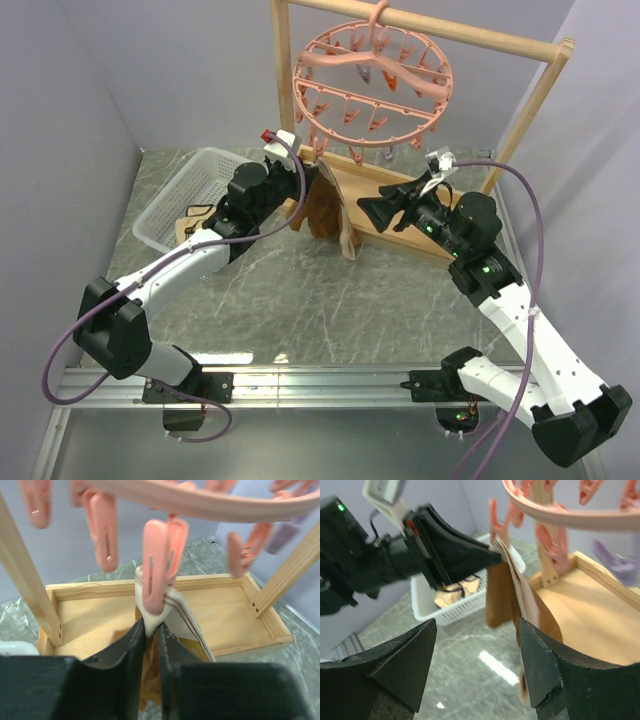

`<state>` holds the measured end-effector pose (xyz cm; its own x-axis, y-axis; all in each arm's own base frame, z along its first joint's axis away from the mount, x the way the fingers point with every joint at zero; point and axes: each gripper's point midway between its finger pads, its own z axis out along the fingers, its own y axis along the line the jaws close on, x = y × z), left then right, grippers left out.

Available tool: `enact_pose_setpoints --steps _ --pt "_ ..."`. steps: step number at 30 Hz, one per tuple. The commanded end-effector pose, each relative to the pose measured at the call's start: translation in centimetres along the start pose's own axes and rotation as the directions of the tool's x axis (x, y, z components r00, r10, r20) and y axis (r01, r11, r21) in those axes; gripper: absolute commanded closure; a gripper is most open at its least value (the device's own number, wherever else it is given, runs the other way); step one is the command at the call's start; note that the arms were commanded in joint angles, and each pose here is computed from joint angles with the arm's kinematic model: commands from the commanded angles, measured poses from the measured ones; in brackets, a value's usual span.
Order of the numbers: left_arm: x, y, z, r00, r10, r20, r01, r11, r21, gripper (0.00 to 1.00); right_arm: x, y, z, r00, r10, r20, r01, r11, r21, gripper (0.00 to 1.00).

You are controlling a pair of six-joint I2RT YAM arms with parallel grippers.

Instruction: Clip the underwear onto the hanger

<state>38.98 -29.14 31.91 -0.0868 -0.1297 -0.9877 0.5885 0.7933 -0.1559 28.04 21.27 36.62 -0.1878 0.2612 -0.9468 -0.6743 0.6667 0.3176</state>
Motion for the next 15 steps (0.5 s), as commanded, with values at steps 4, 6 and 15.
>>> enact_pose_setpoints --steps 4,6,15 --pt "-1.8 1.8 -0.6 0.999 -0.044 0.019 0.045 0.999 -0.006 0.61 0.6 -3.2 -2.7 0.998 -0.033 -0.045 0.036 0.997 0.074 0.25" --pt "-2.3 2.0 -0.9 0.999 -0.048 0.027 0.047 0.999 0.008 0.54 0.6 -4.1 -3.0 0.998 -0.031 -0.049 0.035 0.995 0.089 0.25" --pt "-4.6 -2.1 -5.8 0.998 -0.012 0.065 -0.003 0.975 0.223 0.43 -1.4 -8.6 -4.5 0.997 -0.079 0.008 0.076 0.979 0.187 0.3"
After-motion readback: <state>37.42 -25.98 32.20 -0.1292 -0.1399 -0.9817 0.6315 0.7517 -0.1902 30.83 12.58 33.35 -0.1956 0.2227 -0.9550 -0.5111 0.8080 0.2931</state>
